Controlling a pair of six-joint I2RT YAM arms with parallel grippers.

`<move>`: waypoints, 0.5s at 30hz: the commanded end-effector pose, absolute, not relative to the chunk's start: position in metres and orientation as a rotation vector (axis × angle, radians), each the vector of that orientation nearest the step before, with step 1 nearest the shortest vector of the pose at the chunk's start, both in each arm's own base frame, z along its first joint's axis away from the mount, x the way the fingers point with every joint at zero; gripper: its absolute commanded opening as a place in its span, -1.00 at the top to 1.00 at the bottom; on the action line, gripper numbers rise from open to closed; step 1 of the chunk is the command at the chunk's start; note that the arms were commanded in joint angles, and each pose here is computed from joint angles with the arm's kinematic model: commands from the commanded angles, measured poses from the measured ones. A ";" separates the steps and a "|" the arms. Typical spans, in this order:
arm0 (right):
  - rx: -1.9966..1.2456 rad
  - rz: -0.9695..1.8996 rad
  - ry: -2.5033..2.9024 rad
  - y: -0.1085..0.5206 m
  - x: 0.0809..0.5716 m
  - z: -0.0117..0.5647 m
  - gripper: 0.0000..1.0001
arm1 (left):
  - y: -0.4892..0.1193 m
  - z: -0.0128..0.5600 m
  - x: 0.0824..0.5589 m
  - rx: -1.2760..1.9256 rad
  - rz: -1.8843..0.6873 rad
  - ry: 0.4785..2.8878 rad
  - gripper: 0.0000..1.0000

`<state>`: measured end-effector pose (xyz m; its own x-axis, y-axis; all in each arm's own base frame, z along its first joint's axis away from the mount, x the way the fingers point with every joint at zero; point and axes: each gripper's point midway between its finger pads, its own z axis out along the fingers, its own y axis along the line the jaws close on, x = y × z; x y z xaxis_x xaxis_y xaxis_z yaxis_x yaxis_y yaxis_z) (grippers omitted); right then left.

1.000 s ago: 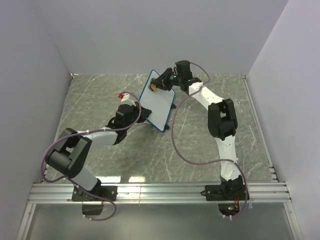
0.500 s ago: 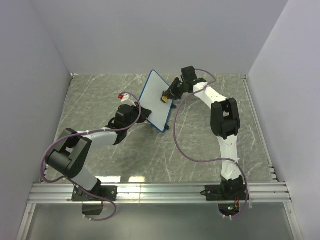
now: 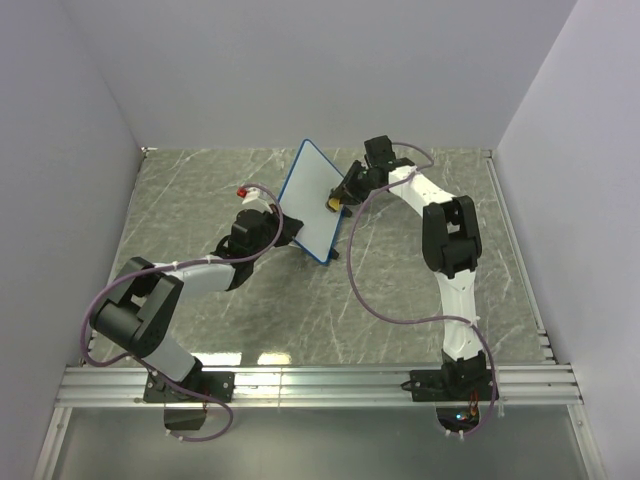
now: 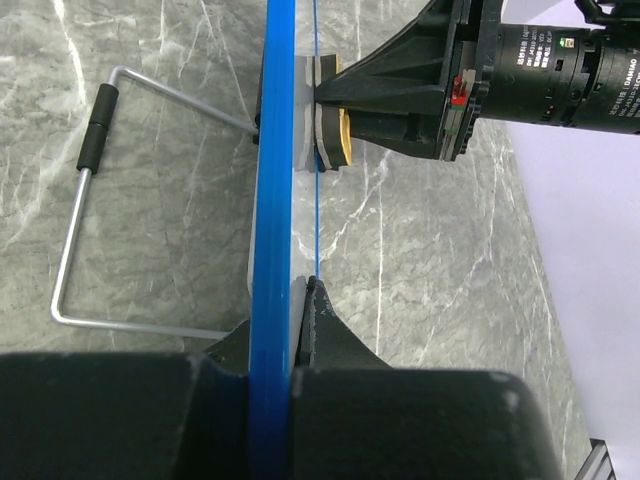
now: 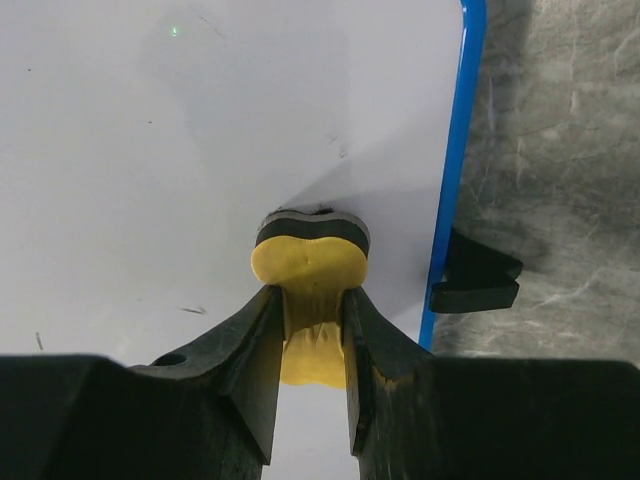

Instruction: Erase the whiteboard

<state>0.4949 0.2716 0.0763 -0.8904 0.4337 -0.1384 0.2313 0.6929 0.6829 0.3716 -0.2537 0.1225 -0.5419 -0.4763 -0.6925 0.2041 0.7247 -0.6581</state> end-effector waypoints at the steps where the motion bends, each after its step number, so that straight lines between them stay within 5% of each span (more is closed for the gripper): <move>1: 0.337 1.302 2.588 0.345 0.473 0.110 1.00 | -0.247 -0.018 0.221 0.152 -0.813 2.680 0.99; 15: 0.186 1.527 2.513 0.419 0.454 0.156 1.00 | -0.247 -0.018 0.220 0.161 -0.804 2.681 0.99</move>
<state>0.4931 0.3696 0.1725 -0.9312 0.3256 -0.1642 0.0183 0.4913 0.8708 0.3715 -0.2530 0.1213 -0.5495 -0.5181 -0.6554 0.1596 0.7049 -0.6911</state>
